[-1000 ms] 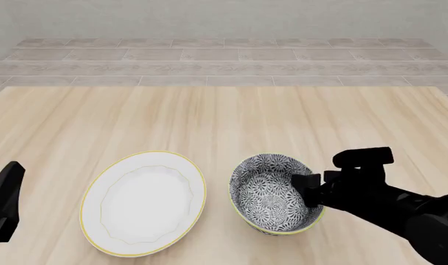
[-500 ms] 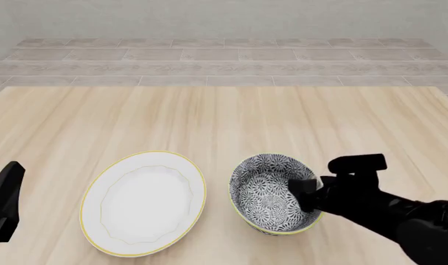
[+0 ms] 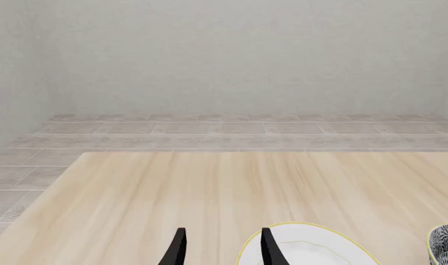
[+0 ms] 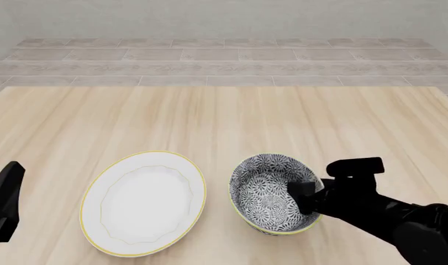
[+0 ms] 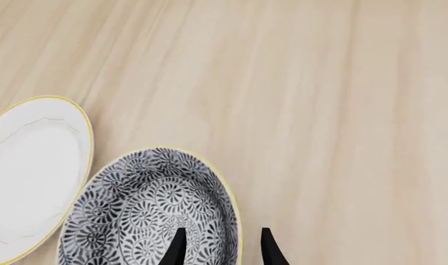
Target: Put the bowl on the plate.
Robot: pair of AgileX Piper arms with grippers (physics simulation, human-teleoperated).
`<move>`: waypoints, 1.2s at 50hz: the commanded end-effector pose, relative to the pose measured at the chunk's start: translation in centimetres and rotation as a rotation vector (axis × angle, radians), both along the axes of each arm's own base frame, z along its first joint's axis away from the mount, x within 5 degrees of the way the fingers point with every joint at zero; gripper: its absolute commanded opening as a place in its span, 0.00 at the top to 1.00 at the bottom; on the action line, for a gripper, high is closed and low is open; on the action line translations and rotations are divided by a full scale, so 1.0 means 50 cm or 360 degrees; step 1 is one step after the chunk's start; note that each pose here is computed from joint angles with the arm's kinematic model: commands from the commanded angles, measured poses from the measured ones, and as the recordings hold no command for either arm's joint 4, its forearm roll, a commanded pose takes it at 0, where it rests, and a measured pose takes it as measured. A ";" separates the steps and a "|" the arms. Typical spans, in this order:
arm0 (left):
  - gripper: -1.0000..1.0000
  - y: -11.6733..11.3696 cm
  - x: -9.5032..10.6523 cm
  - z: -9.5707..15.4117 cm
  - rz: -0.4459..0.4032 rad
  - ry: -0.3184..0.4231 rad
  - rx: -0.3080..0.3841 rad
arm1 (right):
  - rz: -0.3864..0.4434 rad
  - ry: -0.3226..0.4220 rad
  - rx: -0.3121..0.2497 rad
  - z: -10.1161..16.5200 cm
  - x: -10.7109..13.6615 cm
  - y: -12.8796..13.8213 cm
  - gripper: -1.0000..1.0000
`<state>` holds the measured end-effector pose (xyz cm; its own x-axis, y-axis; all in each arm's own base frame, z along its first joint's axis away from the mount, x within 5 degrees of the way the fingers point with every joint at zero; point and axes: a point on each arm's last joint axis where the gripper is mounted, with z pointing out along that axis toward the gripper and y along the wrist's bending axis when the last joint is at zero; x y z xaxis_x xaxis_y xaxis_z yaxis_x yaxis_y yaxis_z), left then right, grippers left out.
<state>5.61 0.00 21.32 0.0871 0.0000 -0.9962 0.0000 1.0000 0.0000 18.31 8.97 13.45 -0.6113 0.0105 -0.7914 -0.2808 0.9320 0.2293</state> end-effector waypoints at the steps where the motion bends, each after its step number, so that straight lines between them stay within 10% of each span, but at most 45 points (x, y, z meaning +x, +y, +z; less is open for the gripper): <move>1: 0.00 0.000 0.000 0.000 0.0000 0.0000 0.0000 | 0.0003 0.0002 0.0010 0.003 -0.002 0.002 0.00; 4: 0.00 0.000 0.000 0.000 0.0000 0.0000 0.0000 | 0.0003 0.0000 0.0017 0.006 -0.003 0.002 0.00; 5: 0.00 0.000 0.000 0.000 0.0000 0.0000 0.0000 | 0.0009 -0.0001 0.0021 0.007 -0.004 0.004 1.00; 60: 0.00 0.000 0.000 0.000 0.0000 0.0000 0.0000 | -0.0051 -0.0166 -0.0015 0.109 0.002 -0.027 1.00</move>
